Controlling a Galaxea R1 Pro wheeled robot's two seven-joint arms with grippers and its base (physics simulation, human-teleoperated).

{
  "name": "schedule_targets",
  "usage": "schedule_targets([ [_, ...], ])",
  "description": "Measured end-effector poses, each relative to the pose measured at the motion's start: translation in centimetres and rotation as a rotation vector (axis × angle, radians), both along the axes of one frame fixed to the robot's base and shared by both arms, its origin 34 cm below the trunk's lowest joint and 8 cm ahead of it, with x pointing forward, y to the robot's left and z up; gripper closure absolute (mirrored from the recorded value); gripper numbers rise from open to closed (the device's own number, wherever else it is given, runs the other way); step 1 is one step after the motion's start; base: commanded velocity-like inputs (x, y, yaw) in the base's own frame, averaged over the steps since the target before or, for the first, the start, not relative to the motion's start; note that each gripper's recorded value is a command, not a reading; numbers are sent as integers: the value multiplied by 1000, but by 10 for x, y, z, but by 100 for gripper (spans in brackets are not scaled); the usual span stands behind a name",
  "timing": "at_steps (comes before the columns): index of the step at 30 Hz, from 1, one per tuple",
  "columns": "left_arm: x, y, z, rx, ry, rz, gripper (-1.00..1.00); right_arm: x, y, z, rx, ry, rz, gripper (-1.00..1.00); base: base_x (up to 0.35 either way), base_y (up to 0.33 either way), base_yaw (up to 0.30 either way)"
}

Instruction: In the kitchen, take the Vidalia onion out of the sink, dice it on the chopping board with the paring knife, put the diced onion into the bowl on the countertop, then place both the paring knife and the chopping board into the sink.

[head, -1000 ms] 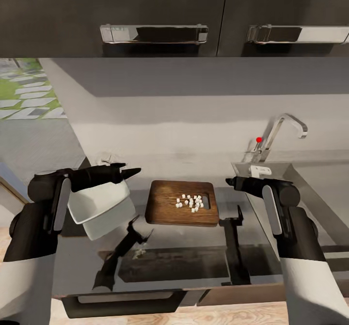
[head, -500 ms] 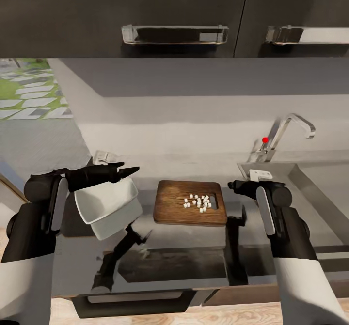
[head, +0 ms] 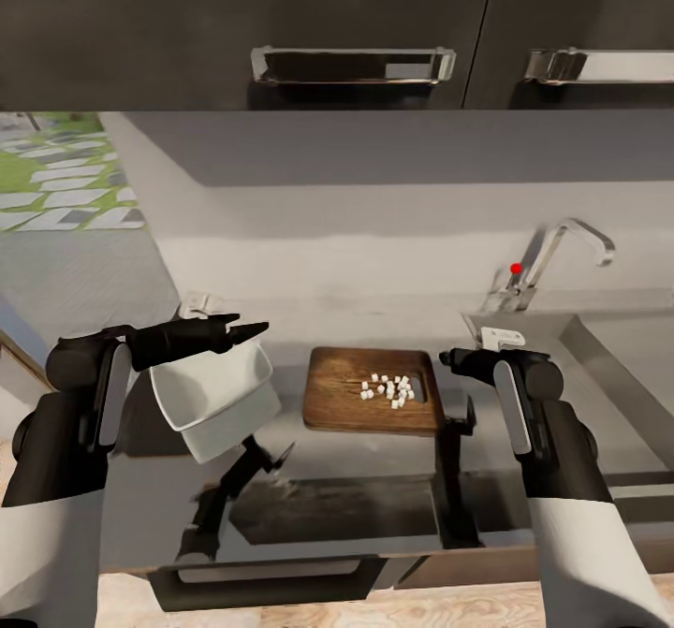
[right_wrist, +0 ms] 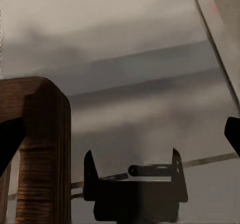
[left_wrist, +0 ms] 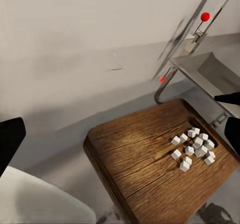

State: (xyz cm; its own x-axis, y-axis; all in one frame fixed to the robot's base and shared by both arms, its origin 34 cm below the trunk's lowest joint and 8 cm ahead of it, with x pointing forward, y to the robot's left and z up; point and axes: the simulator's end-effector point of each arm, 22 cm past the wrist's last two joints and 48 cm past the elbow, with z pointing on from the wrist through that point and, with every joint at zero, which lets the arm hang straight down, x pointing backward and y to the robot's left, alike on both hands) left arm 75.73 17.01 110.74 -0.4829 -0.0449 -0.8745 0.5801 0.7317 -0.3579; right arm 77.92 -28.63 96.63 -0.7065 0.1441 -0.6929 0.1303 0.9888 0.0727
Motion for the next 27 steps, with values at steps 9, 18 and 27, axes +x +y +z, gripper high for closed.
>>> schedule_targets([
  [9, 0, 0, 0, 0, 0, 0, -100, -3, 3, -12, 2, 30, 4, -100, -70, 28, 0],
  [18, 0, 0, 0, 0, 0, 0, -100, -9, 27, -36, -22, 88, 70, -100, -1, 0, 0],
  [27, 0, 0, 0, 0, 0, 0, -100, -9, 29, -36, -26, 88, 75, -100, 0, 0, 0],
])
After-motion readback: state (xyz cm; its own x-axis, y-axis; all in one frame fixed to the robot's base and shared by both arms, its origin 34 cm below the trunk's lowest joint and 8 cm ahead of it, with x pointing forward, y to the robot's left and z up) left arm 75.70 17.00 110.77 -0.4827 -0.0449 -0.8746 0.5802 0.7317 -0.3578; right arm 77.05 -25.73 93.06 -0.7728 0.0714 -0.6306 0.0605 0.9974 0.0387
